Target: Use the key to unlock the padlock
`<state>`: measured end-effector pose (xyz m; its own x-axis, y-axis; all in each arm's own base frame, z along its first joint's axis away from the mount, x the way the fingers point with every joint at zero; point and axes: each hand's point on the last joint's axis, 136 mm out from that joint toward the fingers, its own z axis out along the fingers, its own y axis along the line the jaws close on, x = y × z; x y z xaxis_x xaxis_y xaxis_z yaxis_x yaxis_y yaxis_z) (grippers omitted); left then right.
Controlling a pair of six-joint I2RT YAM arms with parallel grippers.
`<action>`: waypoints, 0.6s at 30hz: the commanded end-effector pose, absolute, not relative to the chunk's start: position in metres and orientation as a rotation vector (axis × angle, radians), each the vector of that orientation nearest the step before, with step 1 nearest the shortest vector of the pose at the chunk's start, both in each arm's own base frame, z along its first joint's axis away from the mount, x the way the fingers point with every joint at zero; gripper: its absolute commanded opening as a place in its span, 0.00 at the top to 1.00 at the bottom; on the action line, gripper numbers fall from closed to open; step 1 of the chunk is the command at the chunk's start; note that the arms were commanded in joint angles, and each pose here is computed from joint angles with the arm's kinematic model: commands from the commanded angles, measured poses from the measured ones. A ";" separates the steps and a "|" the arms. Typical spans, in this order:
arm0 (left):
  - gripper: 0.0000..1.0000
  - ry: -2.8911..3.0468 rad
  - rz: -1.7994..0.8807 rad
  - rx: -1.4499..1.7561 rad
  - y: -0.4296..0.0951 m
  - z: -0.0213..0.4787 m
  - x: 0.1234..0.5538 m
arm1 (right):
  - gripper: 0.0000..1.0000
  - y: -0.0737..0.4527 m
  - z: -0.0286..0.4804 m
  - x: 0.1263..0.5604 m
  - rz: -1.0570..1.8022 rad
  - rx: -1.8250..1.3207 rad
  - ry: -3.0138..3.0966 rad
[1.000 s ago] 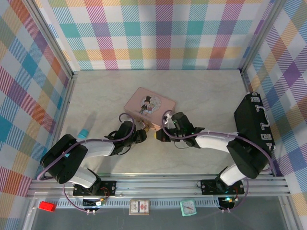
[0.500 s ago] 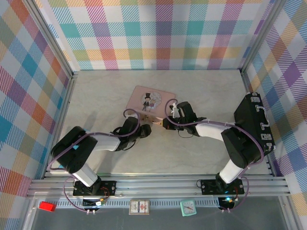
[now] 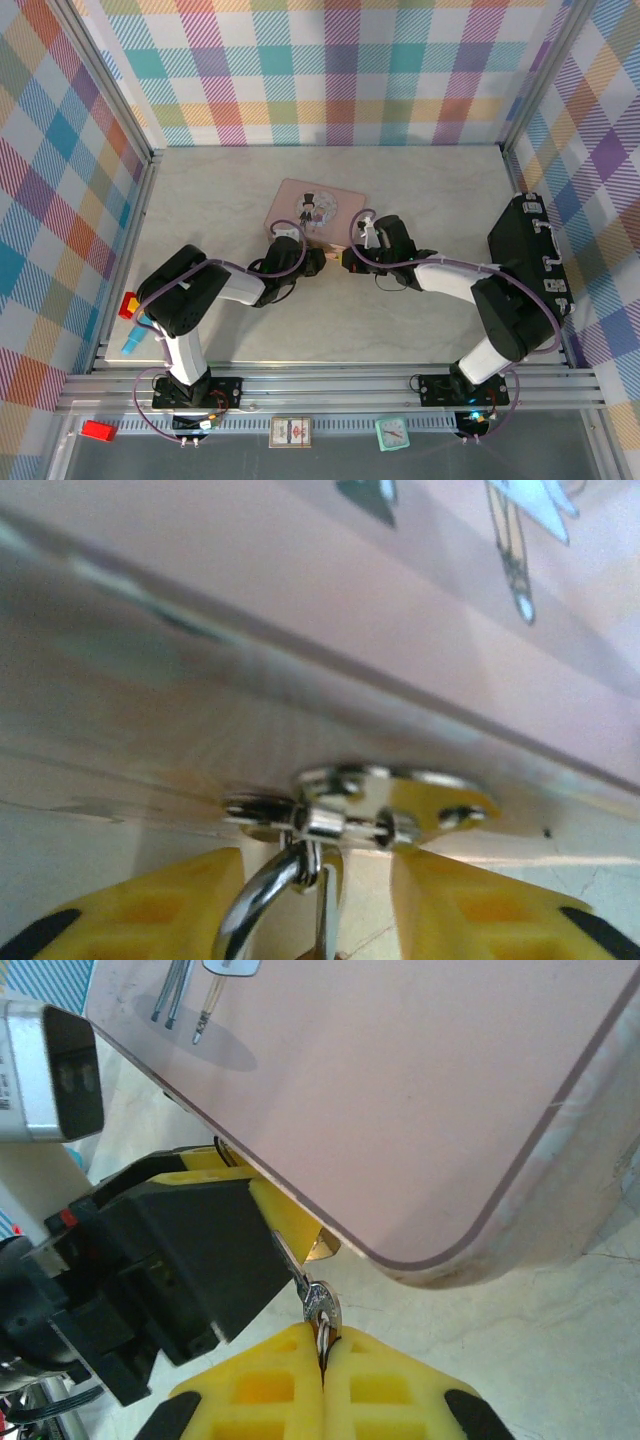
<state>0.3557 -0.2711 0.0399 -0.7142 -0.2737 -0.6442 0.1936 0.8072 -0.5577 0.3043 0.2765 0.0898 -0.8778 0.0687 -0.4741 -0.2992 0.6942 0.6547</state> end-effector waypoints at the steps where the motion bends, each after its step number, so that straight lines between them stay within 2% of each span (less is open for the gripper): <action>1: 0.65 2.240 -0.818 -0.030 -0.272 0.032 0.348 | 1.00 0.275 0.096 0.303 1.071 -0.182 2.407; 4: 0.74 2.229 -0.817 -0.028 -0.270 0.034 0.347 | 1.00 0.275 0.094 0.303 1.076 -0.176 2.412; 13: 0.94 2.210 -0.823 0.007 -0.266 0.050 0.341 | 1.00 0.273 0.083 0.302 1.069 -0.148 2.447; 18: 0.97 2.208 -0.908 0.051 -0.275 0.063 0.334 | 1.00 0.266 0.075 0.315 1.062 -0.106 2.461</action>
